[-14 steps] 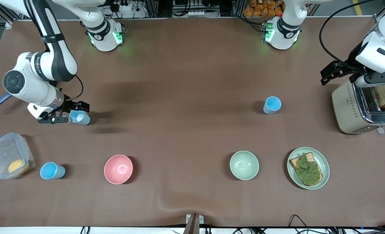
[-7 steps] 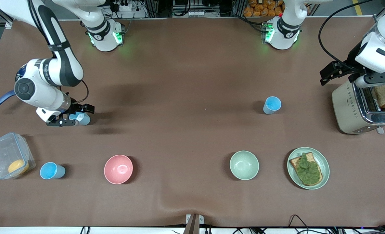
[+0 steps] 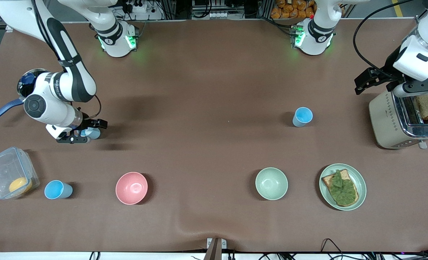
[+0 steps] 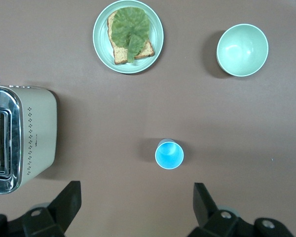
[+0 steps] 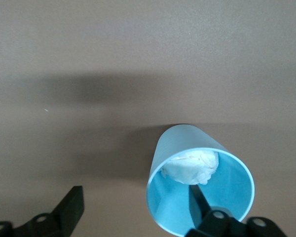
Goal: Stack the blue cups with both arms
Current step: 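Lift the light blue cup off the table with the right gripper, then carry the cup to the table middle and lower it upright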
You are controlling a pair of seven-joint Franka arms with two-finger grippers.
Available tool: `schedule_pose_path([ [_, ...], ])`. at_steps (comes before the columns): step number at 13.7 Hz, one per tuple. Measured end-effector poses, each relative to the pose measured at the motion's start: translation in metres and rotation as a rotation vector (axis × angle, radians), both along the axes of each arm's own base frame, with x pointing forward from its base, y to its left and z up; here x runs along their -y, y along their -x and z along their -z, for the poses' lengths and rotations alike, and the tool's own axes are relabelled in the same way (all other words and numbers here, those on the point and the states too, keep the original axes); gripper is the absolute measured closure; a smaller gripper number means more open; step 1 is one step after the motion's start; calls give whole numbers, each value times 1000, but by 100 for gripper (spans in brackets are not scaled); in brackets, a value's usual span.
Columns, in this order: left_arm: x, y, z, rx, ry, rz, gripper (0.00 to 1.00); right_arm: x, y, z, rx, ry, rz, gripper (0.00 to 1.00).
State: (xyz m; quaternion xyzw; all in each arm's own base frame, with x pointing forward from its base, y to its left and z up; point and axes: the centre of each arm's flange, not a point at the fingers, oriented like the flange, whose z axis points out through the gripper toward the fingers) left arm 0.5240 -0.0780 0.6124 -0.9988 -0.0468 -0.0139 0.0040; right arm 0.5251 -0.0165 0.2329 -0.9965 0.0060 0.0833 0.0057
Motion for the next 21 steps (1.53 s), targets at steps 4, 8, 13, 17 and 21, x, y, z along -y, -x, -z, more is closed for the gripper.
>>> schedule_pose_path([
  [4, 1, 0, 0, 0, 0, 1, 0, 1, -1, 0, 1, 1, 2, 57],
  [8, 6, 1, -1, 1, -1, 9, 0, 4, -7, -8, 6, 3, 7, 97],
  [13, 9, 1, -1, 3, -1, 8, 0, 1, -21, -33, -25, -11, -46, 97],
  [17, 11, 2, -2, 4, -1, 9, 0, -81, -57, -114, -47, 10, -39, 97],
  [21, 12, 1, -5, 10, 0, 11, 0, -237, -56, -161, 6, -22, 114, 97],
])
